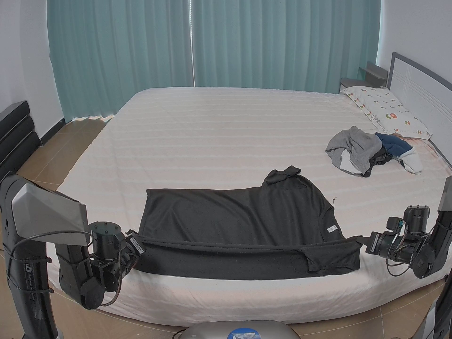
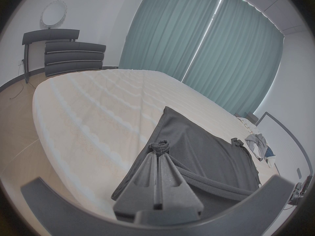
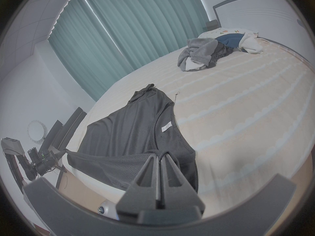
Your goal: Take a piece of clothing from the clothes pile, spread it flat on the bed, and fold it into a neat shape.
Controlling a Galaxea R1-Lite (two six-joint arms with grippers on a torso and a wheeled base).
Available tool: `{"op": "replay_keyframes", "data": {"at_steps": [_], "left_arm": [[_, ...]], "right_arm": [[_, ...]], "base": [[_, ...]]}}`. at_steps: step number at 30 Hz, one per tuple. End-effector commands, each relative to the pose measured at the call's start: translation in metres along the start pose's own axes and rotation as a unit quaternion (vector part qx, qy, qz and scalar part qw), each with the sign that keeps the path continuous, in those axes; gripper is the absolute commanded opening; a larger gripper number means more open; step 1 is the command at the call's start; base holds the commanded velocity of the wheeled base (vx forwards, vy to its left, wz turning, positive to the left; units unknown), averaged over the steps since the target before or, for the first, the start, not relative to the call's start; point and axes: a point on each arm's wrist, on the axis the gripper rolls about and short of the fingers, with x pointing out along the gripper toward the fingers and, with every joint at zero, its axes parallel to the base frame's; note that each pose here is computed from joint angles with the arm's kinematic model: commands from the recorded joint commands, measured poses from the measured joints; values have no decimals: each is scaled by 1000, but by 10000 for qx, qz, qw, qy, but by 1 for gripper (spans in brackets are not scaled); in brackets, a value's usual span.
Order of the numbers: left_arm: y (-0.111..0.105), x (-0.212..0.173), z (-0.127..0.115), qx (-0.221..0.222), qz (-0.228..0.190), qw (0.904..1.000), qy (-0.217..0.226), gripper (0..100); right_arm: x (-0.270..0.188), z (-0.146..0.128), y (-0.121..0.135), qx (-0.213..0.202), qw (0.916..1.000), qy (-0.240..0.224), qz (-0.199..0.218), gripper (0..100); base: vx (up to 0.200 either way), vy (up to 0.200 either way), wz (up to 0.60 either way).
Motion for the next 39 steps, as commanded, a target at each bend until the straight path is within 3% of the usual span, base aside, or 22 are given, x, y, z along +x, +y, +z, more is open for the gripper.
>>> {"op": "replay_keyframes", "data": {"at_steps": [1,12,20,30,31,37,39], "left_arm": [[0,10,-6,10,33,10000,40,0],[-1,32,-16,-70,62,10000,33,0],[4,44,-17,-148,145,9998,-26,0],[1,50,-17,-262,109,9996,-73,0],[2,51,-18,-259,113,9996,-67,100],[3,52,-19,-278,119,9995,-71,100],[3,52,-16,-400,114,9991,-110,100]], "right_arm": [[14,-4,-4,51,9999,138,-9,0],[36,-10,-11,350,9990,270,30,0],[51,-16,-18,482,9988,-68,93,0],[54,-16,-18,462,9987,-128,154,0],[55,-16,-19,472,9987,-118,159,100],[56,-14,-16,631,9971,-299,289,100],[55,-10,-14,914,9943,-421,357,100]], "base": [[0,0,0],[0,0,0],[0,0,0],[0,0,0],[0,0,0],[0,0,0],[0,0,0]]}}
